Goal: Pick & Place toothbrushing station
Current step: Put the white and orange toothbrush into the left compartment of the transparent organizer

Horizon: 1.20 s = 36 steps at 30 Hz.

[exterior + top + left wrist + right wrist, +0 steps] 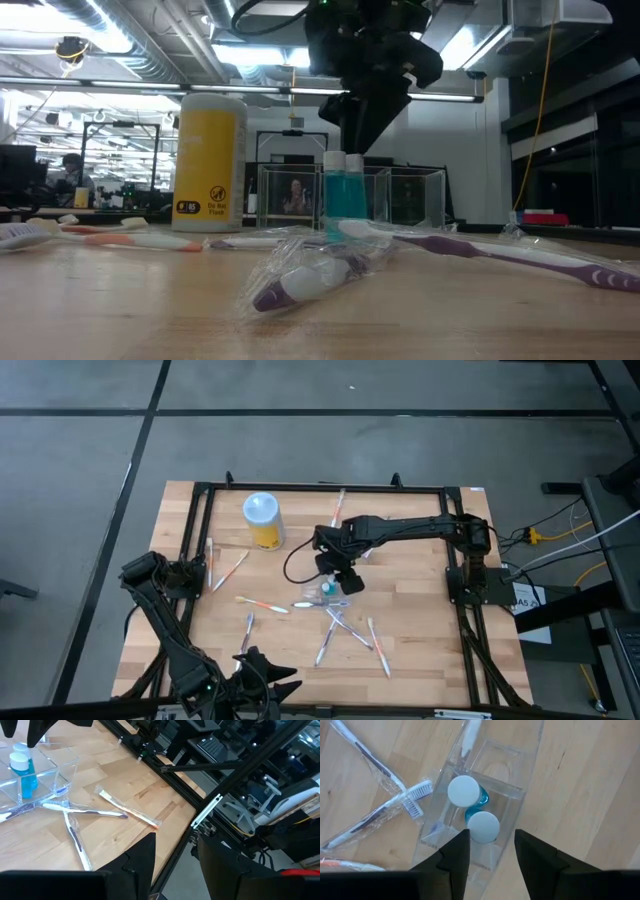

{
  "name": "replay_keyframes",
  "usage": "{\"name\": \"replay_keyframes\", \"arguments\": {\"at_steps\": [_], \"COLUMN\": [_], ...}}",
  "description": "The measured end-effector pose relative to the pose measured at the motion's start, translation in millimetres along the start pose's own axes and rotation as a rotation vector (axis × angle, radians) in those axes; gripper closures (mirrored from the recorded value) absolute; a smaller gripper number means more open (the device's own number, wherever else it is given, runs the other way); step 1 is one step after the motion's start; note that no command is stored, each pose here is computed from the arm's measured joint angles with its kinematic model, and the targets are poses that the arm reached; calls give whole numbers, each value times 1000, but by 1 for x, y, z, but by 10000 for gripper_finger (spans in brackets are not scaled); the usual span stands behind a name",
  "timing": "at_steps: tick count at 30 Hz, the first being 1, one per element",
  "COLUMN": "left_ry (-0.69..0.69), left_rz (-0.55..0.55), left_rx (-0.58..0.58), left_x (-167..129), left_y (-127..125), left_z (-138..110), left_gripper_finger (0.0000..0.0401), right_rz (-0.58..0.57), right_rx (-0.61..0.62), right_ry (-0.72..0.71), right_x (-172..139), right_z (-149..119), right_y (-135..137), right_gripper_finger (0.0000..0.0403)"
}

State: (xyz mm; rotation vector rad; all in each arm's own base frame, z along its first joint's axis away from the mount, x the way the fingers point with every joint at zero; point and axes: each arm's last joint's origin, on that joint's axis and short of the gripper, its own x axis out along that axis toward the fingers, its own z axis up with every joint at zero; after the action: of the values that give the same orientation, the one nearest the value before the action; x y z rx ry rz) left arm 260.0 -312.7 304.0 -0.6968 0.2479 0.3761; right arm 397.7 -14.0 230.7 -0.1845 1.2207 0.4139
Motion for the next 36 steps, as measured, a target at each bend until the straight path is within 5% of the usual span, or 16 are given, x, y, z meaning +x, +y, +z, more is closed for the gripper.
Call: {"name": "replay_keyframes", "arguments": {"at_steps": [26, 36], "left_ry": [0, -44], "left_rz": [3, 71], "left_rx": [7, 111], "left_x": [0, -1], "left_y": [1, 11], "left_z": [0, 30], "left_gripper_finger": [258, 258], "right_rz": [-30, -67], "right_rx": [43, 266], "right_ry": [-44, -243], "right_x": [-16, -104], "right_z": [0, -20], "right_y": [0, 5], "right_gripper_finger": [246, 246]}}
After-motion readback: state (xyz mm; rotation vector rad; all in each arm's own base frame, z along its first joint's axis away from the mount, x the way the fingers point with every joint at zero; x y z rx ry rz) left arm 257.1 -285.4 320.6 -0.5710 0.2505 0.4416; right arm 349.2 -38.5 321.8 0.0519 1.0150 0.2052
